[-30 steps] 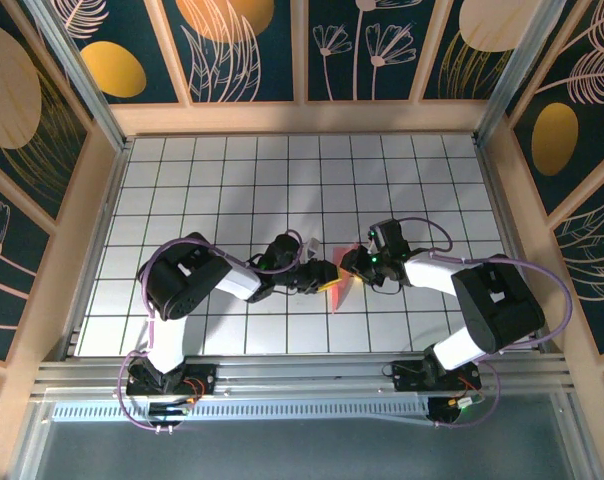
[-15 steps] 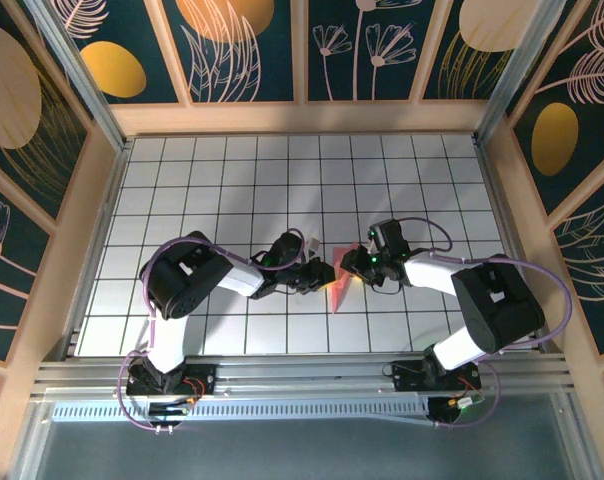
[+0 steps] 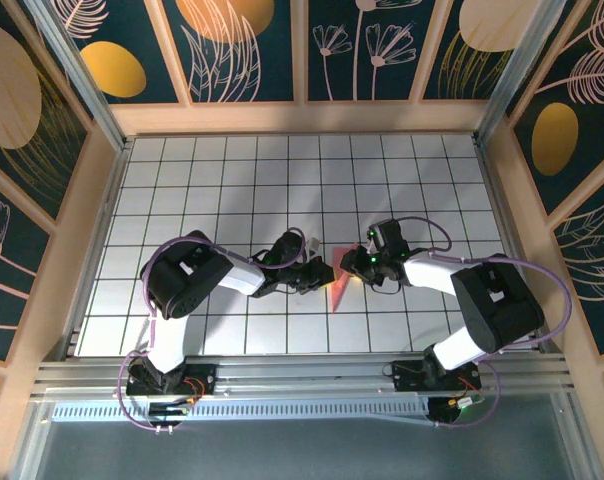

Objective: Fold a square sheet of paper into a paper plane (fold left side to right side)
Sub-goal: Fold the wing for the fifth time at the center of the table.

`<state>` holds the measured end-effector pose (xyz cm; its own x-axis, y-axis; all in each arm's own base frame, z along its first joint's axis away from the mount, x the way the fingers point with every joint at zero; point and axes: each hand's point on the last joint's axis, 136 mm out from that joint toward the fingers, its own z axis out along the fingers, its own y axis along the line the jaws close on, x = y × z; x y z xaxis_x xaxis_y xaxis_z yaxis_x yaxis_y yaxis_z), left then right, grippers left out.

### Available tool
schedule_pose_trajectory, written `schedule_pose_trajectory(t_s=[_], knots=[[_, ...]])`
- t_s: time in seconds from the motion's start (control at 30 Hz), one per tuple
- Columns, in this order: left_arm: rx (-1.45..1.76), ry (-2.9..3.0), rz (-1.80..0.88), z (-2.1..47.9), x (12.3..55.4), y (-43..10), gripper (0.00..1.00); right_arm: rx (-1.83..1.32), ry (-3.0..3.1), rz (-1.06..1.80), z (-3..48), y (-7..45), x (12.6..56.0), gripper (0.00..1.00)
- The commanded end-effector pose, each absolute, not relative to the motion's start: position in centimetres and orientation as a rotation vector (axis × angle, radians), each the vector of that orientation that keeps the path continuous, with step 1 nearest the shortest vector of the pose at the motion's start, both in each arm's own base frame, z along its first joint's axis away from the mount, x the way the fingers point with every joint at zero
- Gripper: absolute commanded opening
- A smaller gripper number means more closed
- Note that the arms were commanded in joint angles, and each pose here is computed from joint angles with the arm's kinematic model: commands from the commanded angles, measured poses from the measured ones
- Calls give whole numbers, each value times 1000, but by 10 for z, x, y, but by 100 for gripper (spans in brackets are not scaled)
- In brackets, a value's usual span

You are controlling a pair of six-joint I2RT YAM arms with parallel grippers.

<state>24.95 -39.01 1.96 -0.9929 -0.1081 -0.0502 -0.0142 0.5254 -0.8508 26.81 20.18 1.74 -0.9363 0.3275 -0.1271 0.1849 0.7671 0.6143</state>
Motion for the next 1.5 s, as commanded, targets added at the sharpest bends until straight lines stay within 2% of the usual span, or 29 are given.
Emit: schedule_pose_trajectory(t_s=[0.0, 0.6, 1.23, 1.3, 1.47], knots=[[-126, 2691, -1389, 6, 255, -384, 6, 371, 2812, 830, -11, 202, 255, 39], [-159, 2746, -1219, -8, 253, -364, 0, 353, 2727, 925, 16, 211, 266, 40], [-181, 2762, -1171, -14, 252, -357, 0, 352, 2677, 853, 44, 185, 269, 40], [-184, 2762, -1165, -15, 253, -357, 0, 341, 2649, 885, 50, 185, 272, 36], [-194, 2764, -1150, -15, 253, -355, 0, 294, 2586, 980, 60, 193, 281, 15]])
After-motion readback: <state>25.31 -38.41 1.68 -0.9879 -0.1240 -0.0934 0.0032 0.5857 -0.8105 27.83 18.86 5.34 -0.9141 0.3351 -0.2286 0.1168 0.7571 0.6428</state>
